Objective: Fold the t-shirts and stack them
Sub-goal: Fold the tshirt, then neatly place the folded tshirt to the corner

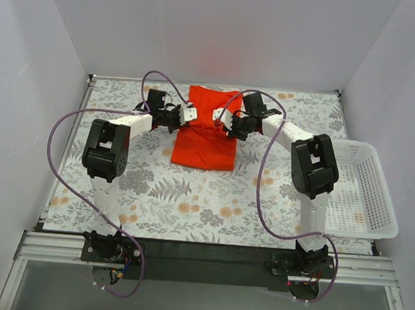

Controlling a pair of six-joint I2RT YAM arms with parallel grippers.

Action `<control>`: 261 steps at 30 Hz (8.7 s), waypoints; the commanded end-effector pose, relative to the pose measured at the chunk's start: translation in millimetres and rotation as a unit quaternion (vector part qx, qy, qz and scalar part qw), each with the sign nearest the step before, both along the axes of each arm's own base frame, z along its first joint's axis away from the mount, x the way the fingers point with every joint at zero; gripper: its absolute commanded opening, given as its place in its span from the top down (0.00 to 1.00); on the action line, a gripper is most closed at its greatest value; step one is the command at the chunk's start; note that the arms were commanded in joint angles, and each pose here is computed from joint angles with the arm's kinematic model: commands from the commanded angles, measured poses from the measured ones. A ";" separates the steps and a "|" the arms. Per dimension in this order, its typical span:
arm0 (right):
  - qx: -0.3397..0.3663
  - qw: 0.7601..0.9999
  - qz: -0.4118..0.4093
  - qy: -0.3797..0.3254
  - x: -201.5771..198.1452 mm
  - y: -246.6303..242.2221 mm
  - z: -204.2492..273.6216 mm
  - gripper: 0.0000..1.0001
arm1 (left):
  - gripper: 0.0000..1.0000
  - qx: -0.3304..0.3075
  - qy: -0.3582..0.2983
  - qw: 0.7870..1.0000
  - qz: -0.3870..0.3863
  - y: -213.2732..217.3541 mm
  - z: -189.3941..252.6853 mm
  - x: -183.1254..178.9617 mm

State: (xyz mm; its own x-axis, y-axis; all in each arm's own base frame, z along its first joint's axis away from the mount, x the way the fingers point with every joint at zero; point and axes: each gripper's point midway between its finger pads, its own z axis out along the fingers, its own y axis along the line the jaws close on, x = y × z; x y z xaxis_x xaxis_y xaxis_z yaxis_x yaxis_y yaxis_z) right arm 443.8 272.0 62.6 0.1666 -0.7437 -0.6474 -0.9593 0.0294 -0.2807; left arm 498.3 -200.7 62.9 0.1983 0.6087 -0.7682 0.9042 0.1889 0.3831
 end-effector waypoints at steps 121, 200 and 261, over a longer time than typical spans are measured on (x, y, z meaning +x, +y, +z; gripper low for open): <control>-0.030 0.996 0.060 0.054 -133.7 -1.1 -11.5 0.54 | 0.79 0.024 0.058 0.997 -0.043 27.1 -42.2 -180.3; -0.021 0.995 0.044 0.088 -4.9 1.2 30.6 0.96 | 1.00 -0.052 0.290 0.954 0.055 51.0 26.0 -37.6; -0.116 0.912 -0.339 0.197 -89.2 35.4 -25.7 0.02 | 0.13 -0.317 0.326 0.699 0.553 97.6 115.4 -124.4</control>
State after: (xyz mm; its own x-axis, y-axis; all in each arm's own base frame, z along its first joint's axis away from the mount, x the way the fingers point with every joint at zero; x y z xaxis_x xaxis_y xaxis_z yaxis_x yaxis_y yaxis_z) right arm 346.5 348.3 35.7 -0.6238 -0.6484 -0.4363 -0.7344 0.6773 0.0434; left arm 370.6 -107.5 162.0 -0.6739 -0.3876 -0.6290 0.0025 0.8501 -0.5266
